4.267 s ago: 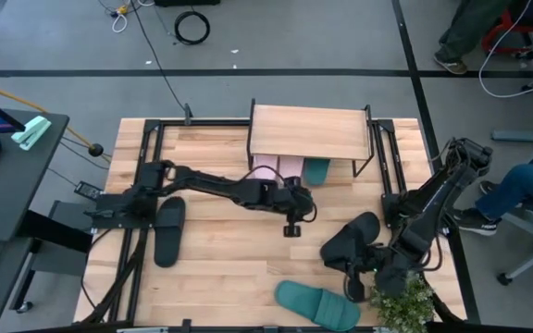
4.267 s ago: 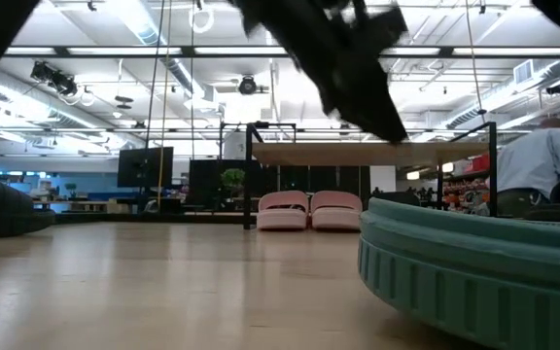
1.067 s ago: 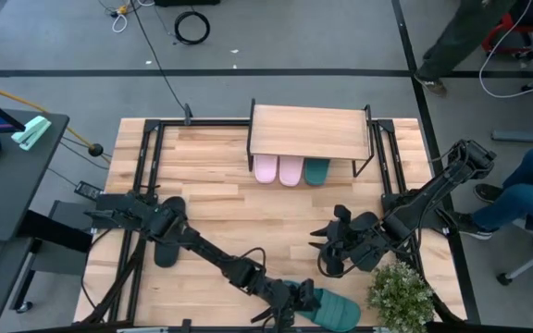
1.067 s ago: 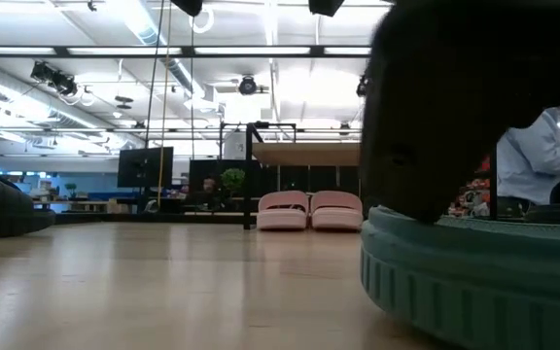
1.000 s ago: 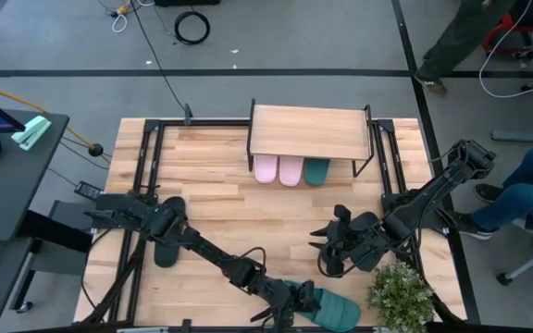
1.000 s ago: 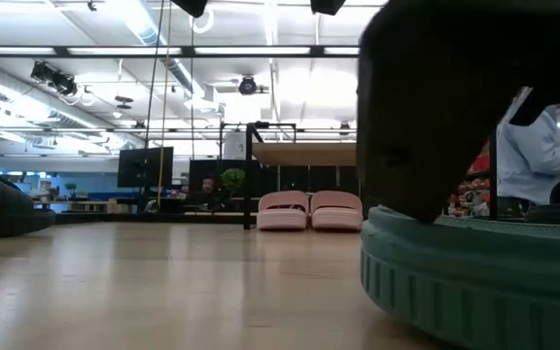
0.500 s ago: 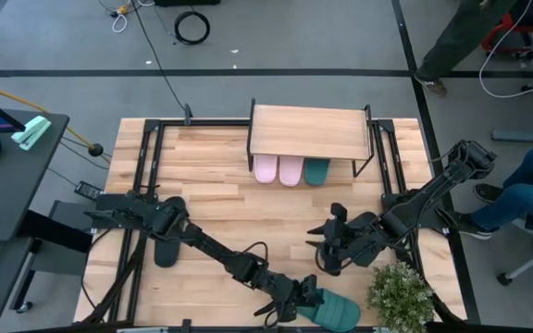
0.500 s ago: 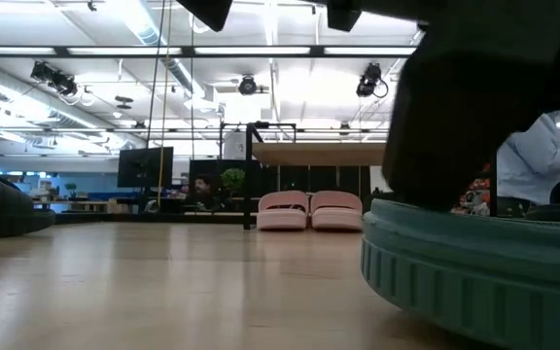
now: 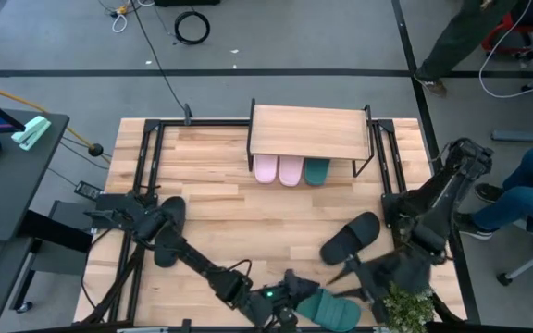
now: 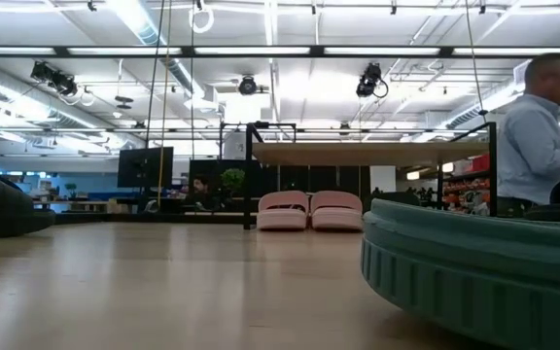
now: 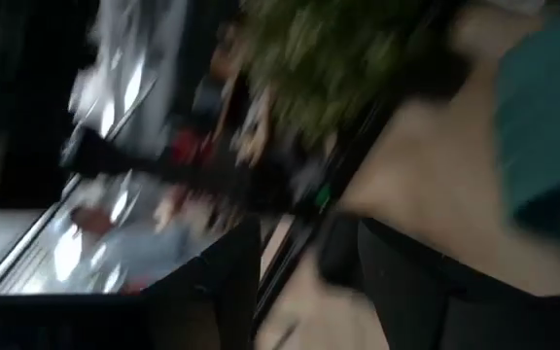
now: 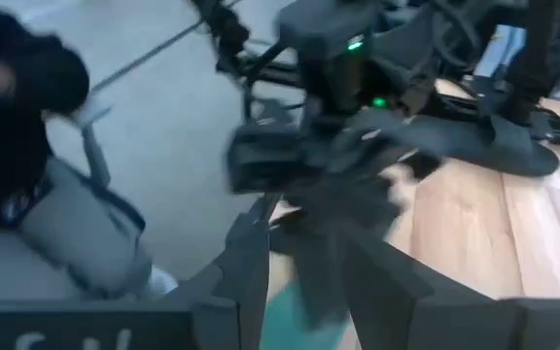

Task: Pick and place slides into the shelf
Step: Put the dark green slide under the shelf

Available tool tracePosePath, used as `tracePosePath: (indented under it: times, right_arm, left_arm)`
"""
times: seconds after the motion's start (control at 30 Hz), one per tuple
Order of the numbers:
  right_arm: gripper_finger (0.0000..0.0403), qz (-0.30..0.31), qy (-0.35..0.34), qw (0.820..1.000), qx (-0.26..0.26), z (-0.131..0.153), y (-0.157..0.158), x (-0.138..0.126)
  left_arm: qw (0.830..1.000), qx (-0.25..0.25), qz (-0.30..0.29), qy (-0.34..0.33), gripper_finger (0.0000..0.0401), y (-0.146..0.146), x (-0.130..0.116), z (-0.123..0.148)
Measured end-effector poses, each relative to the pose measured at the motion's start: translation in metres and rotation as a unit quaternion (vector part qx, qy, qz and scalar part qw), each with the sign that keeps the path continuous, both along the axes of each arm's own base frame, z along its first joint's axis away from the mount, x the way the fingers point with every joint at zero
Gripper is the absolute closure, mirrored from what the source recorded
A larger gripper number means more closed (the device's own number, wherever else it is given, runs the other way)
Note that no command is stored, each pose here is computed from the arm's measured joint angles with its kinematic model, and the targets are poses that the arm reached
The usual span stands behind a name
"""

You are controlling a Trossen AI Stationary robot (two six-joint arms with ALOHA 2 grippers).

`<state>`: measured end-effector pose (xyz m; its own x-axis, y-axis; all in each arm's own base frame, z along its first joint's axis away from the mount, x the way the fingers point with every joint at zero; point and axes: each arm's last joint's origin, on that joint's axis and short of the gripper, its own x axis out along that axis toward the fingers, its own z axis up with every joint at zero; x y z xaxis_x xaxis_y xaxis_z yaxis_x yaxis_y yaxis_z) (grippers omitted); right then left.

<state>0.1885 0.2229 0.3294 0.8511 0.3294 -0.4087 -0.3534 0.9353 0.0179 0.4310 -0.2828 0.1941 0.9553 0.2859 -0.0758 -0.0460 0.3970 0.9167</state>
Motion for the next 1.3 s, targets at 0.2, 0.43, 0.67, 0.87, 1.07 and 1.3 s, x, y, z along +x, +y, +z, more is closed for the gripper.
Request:
tracePosePath:
  times: [0.2,0.43,0.67,0.87,1.07,1.3]
  right_arm:
    - [0.0273,0.011,0.063,0.997,-0.047,-0.015,0.026,0.007]
    - [0.0273,0.039,0.198,0.973,-0.115,-0.055,0.061,0.022]
    - [0.0273,0.057,0.273,0.942,-0.185,-0.089,0.084,0.022]
    - [0.0273,0.058,0.304,0.93,-0.199,-0.119,0.104,0.009]
    - [0.0273,0.061,0.287,0.922,-0.252,-0.14,0.118,-0.005]
    - [0.0273,0.051,0.26,0.911,-0.317,-0.159,0.12,-0.004]
  left_arm:
    - [0.979,0.074,0.191,0.012,0.022,0.008,-0.008,0.007]
    - [0.97,0.052,0.237,-0.006,0.0223,0.009,-0.014,0.021]
    - [0.969,0.046,0.242,-0.013,0.0225,0.012,-0.018,0.038]
    - [0.969,0.031,0.244,-0.025,0.0225,0.017,-0.022,0.059]
    - [0.967,0.021,0.25,-0.033,0.0229,0.023,-0.022,0.071]
    - [0.966,0.022,0.257,-0.033,0.0229,0.029,-0.019,0.072]
